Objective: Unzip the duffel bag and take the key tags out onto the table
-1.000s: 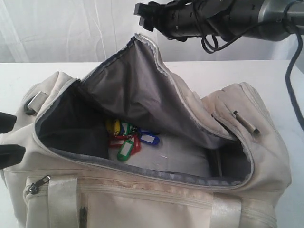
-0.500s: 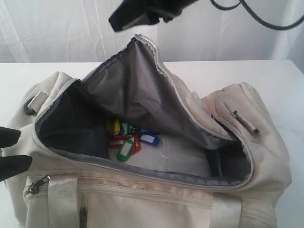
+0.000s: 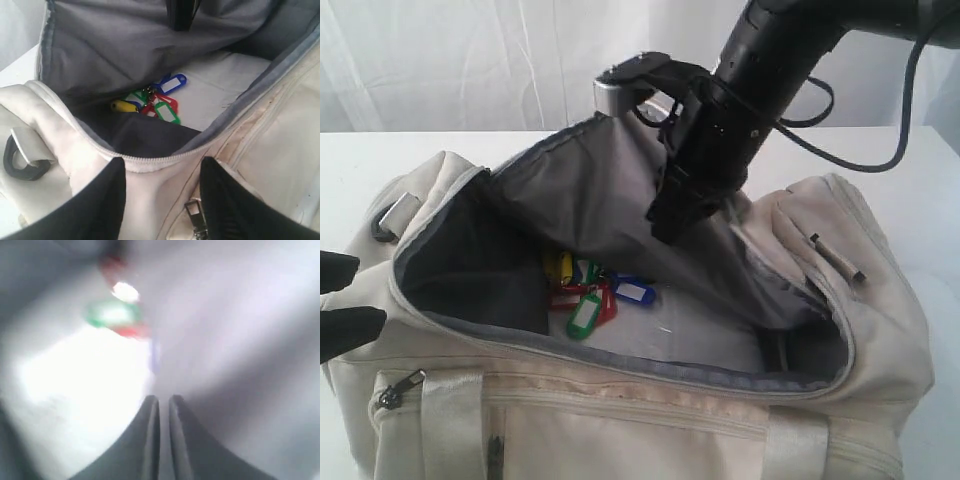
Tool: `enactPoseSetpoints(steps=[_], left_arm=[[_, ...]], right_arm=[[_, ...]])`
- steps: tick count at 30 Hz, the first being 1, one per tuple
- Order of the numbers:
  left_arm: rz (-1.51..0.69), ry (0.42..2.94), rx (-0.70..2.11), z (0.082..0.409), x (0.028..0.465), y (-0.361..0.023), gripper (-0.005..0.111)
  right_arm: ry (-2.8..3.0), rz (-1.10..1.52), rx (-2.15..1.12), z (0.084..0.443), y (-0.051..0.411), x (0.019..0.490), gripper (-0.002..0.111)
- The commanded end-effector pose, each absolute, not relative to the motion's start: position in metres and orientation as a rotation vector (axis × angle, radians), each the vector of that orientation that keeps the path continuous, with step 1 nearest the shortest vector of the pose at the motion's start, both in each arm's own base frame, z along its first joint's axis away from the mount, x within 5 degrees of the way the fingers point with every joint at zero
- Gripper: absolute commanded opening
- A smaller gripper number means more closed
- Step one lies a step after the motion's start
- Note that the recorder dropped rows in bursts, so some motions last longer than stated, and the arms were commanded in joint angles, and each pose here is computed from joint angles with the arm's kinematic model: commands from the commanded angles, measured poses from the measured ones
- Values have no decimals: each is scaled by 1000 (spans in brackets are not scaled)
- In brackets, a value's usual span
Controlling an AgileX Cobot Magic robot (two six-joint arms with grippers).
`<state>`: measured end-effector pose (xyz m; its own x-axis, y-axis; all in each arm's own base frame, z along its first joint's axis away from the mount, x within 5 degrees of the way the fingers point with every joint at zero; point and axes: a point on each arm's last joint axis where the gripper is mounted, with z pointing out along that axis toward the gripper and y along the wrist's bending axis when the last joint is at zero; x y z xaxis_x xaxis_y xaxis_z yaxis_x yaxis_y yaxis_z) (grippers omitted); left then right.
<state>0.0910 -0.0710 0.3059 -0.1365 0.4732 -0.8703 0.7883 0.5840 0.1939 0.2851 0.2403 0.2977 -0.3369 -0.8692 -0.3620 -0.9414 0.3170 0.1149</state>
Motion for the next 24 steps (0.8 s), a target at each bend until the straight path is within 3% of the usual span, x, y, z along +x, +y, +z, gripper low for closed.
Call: enactPoseSetpoints(steps=[1, 5, 10, 14, 16, 20, 21, 24], left_arm=[[-403, 1783, 1018, 306, 89, -71, 51], [-403, 1783, 1018, 306, 89, -71, 51], [-394, 1783, 1023, 306, 89, -71, 51], [-383, 1783, 1027, 306, 89, -70, 51], [-383, 1783, 1027, 306, 89, -70, 51], [-383, 1783, 1027, 306, 89, -70, 51], [-383, 1783, 1027, 306, 89, -70, 51], [-383, 1783, 1027, 306, 89, -70, 51]], right_arm=[[2421, 107, -1618, 294, 222, 296, 8], [2343, 11, -1414, 291, 227, 316, 8], [2293, 149, -1177, 282, 245, 333, 8], [2401, 337, -1485, 299, 236, 293, 9], [2359, 416, -1596, 312, 233, 279, 17], [2271, 496, -1539, 346, 226, 260, 70], [2253, 499, -1518, 356, 222, 255, 76], [2279, 373, -1420, 373, 206, 248, 75]])
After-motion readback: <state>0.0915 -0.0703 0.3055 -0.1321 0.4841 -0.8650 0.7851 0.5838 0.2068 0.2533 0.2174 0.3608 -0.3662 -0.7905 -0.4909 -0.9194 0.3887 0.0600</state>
